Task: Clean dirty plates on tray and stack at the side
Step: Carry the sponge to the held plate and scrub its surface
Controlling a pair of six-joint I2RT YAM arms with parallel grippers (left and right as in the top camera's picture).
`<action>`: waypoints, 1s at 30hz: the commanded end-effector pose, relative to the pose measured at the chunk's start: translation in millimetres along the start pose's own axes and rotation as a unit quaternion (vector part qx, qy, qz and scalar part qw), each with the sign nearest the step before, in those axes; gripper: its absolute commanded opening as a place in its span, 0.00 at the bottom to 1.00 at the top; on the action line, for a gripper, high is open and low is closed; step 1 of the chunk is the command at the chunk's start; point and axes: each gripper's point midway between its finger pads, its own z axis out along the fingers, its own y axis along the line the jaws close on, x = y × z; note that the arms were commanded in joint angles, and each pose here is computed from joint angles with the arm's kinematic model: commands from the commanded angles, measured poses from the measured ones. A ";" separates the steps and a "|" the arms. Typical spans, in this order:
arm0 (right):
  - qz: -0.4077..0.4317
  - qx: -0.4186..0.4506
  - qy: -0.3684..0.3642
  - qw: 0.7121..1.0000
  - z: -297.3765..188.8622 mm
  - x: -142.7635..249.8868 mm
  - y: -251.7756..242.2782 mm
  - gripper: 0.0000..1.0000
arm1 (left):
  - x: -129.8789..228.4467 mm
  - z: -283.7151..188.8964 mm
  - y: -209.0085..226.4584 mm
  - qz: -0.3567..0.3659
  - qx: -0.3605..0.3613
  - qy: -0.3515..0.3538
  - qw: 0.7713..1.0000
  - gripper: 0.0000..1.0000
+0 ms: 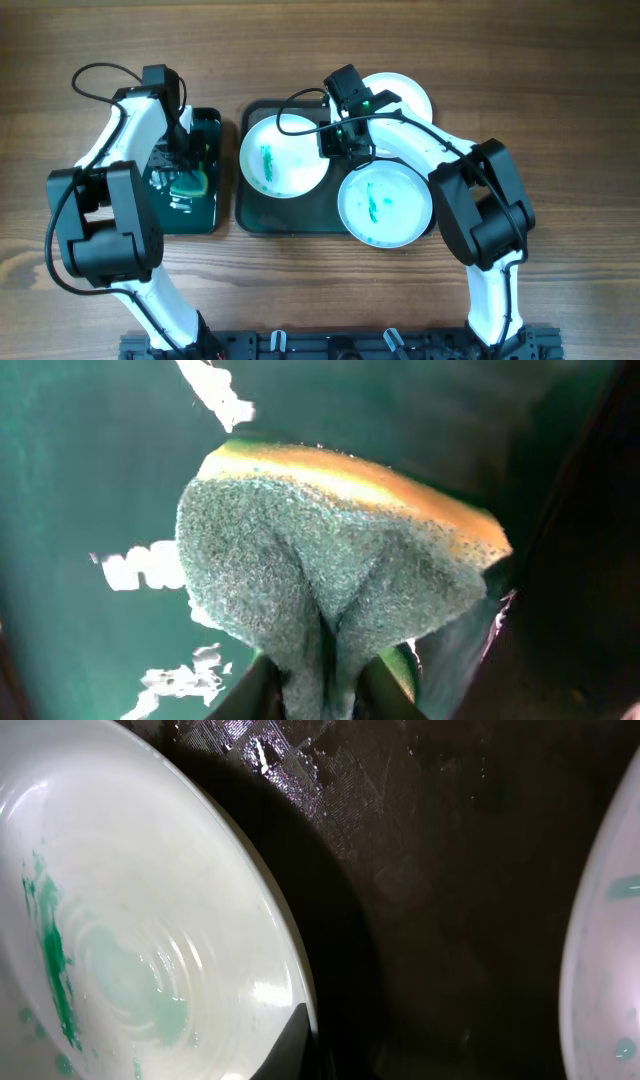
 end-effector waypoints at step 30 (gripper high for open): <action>0.055 0.023 0.047 0.997 10.4 25.3 -14.9 0.04 | 2.1 -42.8 -157.7 -0.039 0.107 -0.014 0.993 0.04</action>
